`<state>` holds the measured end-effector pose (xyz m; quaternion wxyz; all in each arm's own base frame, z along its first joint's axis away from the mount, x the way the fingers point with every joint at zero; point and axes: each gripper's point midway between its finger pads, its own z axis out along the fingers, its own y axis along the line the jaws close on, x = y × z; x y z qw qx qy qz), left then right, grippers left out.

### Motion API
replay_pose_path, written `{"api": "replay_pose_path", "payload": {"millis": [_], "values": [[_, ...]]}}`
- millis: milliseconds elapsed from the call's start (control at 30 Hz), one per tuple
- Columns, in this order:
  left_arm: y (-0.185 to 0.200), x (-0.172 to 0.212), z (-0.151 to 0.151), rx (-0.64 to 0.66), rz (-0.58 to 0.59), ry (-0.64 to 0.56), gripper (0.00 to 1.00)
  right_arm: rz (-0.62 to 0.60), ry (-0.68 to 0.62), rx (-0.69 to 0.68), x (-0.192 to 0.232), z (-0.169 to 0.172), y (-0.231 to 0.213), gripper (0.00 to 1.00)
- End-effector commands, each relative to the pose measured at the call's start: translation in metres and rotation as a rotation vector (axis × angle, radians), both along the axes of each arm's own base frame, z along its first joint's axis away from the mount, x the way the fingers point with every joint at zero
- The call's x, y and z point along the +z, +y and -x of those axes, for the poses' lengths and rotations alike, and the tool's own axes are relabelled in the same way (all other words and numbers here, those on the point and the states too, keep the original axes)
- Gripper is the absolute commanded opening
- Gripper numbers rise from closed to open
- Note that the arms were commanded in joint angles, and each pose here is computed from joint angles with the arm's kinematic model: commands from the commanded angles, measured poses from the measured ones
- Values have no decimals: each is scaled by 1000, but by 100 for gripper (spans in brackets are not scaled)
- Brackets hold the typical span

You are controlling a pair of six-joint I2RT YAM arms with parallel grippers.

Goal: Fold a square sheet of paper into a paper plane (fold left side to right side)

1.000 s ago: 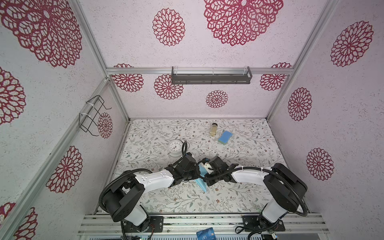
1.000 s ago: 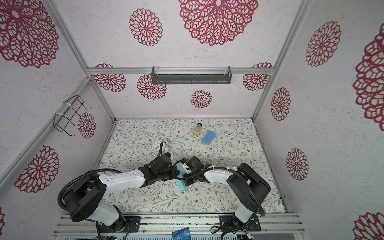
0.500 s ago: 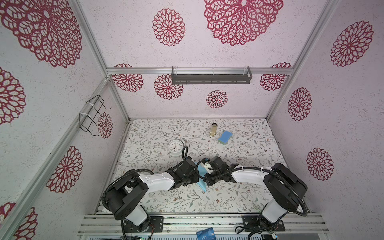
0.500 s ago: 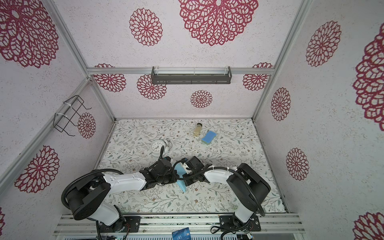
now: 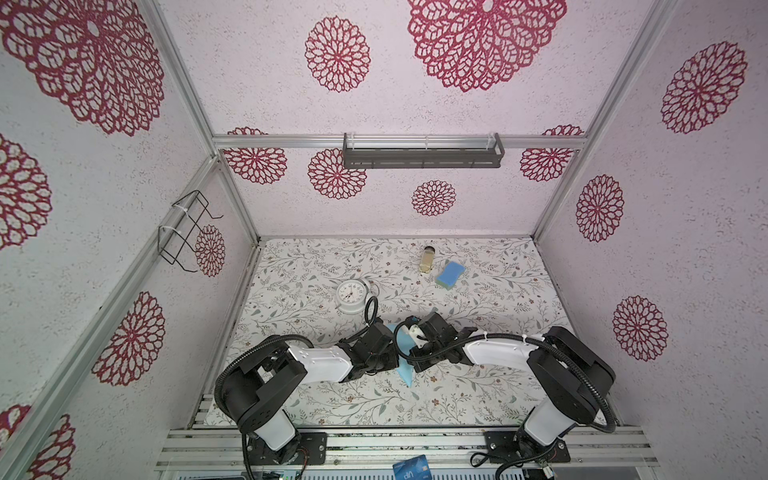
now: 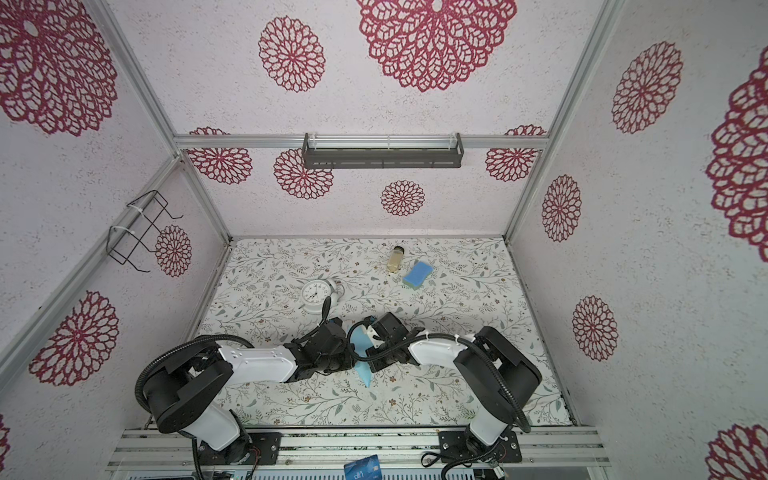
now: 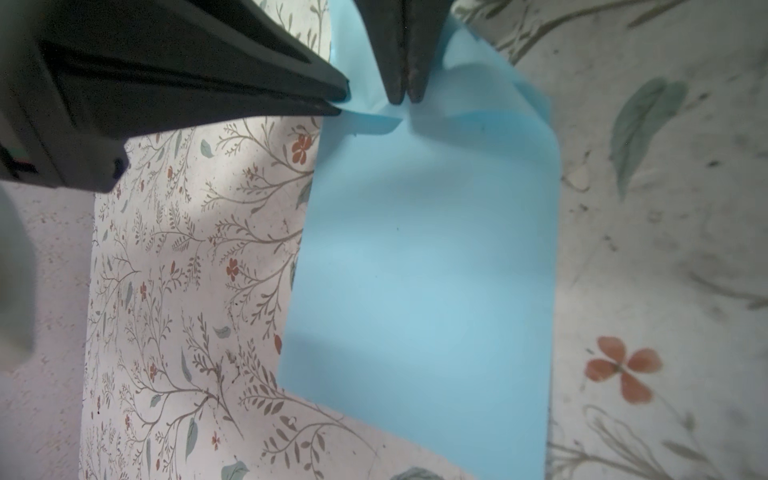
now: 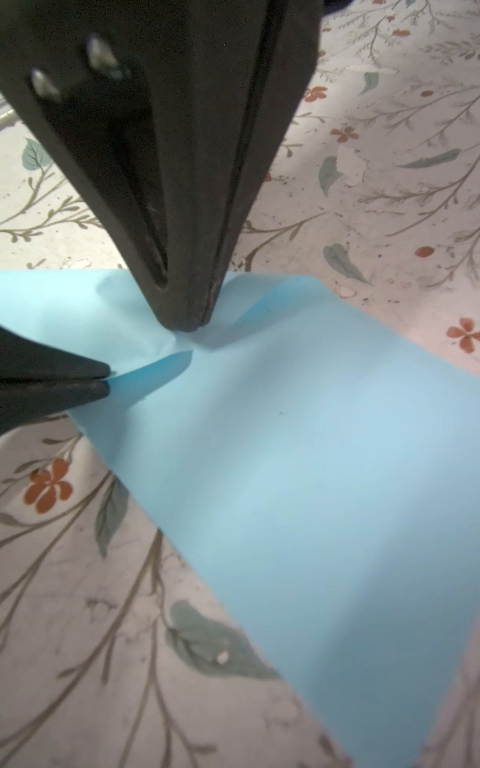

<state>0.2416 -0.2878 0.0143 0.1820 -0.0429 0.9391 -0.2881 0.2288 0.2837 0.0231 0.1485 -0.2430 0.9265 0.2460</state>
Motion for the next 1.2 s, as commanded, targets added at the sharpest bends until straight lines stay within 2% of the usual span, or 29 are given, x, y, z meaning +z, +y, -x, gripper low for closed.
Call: {"api": "replay_pose_path", "payload": {"millis": [0, 67, 200, 433, 600, 933, 1167], "values": [[1, -9, 4, 21, -13, 22, 0, -45, 4, -19, 26, 0, 3, 14], [1, -10, 4, 33, -15, 27, 0, -67, -5, -38, 37, 0, 3, 21], [3, -13, 7, 60, -19, 45, 0, -109, 5, -86, 48, 4, 1, 30], [3, -15, 11, 139, -13, 81, 0, -137, 37, -171, 46, 24, -14, 46], [2, -16, 12, 183, -15, 91, 0, -137, 54, -177, 42, 41, -11, 54], [0, -15, 15, 205, -24, 92, 0, -91, 42, -172, 36, 49, 8, 55], [1, -12, 16, 227, -19, 90, 0, -6, 44, -209, 19, 47, 0, 44]]}}
